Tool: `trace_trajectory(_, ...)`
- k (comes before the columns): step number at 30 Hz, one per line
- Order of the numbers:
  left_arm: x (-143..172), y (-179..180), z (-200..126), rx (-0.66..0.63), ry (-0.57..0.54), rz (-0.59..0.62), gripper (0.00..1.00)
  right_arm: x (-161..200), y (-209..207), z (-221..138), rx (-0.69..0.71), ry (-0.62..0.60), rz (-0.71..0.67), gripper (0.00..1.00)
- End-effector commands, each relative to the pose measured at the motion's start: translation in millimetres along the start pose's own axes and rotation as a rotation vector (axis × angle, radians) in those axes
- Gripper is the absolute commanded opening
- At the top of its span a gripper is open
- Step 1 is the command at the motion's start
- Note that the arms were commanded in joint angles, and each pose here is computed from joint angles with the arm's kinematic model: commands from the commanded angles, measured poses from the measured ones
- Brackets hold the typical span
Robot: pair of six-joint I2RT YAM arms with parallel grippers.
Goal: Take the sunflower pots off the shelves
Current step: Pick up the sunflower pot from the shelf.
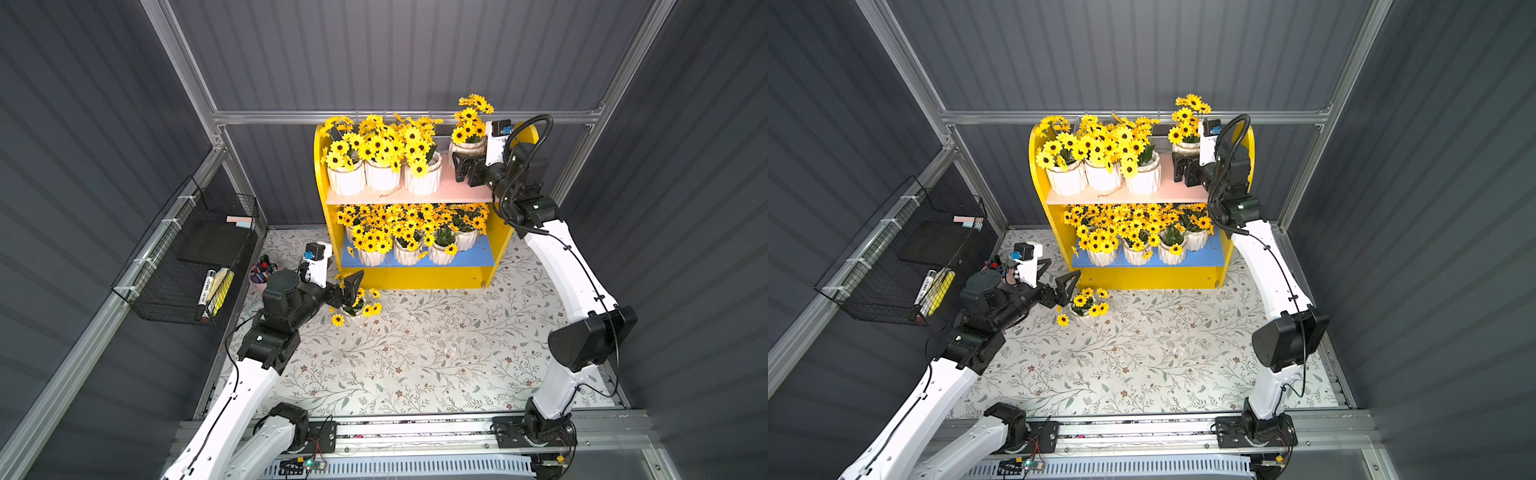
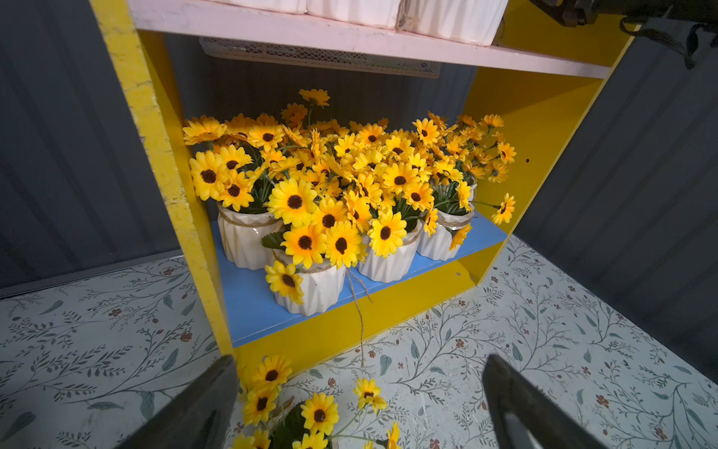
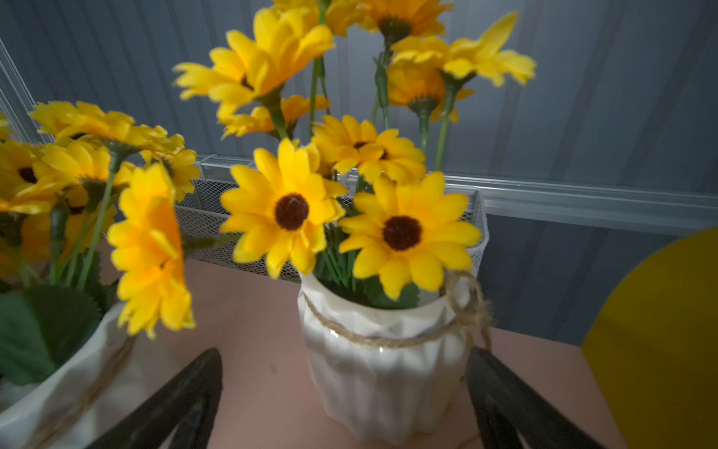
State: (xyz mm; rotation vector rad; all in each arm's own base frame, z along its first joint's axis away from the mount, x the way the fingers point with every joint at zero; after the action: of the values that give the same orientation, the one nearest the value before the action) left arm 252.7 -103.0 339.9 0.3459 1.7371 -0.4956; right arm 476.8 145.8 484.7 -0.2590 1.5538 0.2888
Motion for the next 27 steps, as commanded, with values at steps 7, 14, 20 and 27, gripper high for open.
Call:
trace_trajectory(7,-0.1,-4.8,2.6,0.039,-0.012,0.024,0.99,-4.6,-10.6,11.3,0.047,-0.039,-0.032,0.99)
trace_trajectory(14,0.1,-5.6,4.0,0.049,-0.009,0.023,0.99,-6.3,-14.6,16.2,0.073,-0.057,-0.057,0.99)
trace_trajectory(20,0.6,-5.9,5.3,0.055,-0.006,0.022,0.99,-11.5,-17.3,15.3,0.101,-0.089,-0.083,0.99)
trace_trajectory(27,1.8,-5.7,5.6,0.055,-0.004,0.023,1.00,-10.8,-14.1,18.9,0.066,-0.120,-0.114,0.99)
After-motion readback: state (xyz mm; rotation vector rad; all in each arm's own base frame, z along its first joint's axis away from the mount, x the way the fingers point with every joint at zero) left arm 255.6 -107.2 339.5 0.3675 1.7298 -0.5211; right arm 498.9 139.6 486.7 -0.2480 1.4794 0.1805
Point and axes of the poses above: each gripper's point midway between its finger pads, its own z axis out along the fingers, its own y axis along the line the jaws close on, x = y × z, the point moved 6 cm from there along -z, back along the fingers
